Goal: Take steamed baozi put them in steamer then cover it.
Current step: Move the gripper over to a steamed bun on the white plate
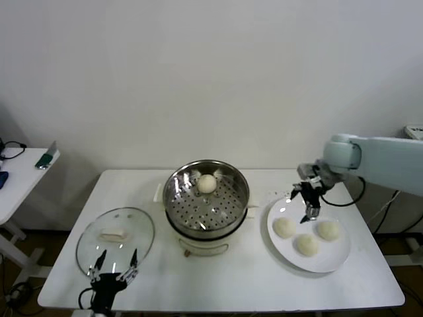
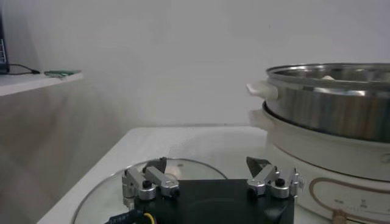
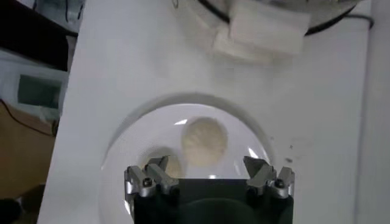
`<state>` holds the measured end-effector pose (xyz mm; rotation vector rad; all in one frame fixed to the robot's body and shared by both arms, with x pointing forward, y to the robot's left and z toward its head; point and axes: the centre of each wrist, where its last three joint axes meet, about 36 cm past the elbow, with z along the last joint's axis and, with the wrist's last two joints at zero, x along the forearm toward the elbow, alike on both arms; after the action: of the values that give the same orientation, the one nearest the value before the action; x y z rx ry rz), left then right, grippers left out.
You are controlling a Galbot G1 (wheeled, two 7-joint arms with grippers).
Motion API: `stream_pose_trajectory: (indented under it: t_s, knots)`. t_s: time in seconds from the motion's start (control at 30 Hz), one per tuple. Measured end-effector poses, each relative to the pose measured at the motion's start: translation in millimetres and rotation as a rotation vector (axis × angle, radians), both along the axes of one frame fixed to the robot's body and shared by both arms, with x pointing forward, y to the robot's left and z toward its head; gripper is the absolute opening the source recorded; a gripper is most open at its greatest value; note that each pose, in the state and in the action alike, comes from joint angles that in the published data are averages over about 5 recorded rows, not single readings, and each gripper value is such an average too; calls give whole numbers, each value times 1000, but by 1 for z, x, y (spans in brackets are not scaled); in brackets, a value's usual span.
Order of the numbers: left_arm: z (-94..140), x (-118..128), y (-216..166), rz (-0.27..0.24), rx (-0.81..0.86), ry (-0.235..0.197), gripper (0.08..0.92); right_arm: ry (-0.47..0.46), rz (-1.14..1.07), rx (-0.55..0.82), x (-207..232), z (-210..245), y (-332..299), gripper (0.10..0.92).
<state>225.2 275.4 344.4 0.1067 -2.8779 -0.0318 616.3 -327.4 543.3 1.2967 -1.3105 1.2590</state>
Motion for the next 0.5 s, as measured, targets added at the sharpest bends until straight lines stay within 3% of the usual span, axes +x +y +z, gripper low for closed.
stream_pose_trajectory:
  t_s: [0.5]
  knots:
    - [-5,-1,1,13,0,9,823,-16,-90,-8,9,-71,16,821]
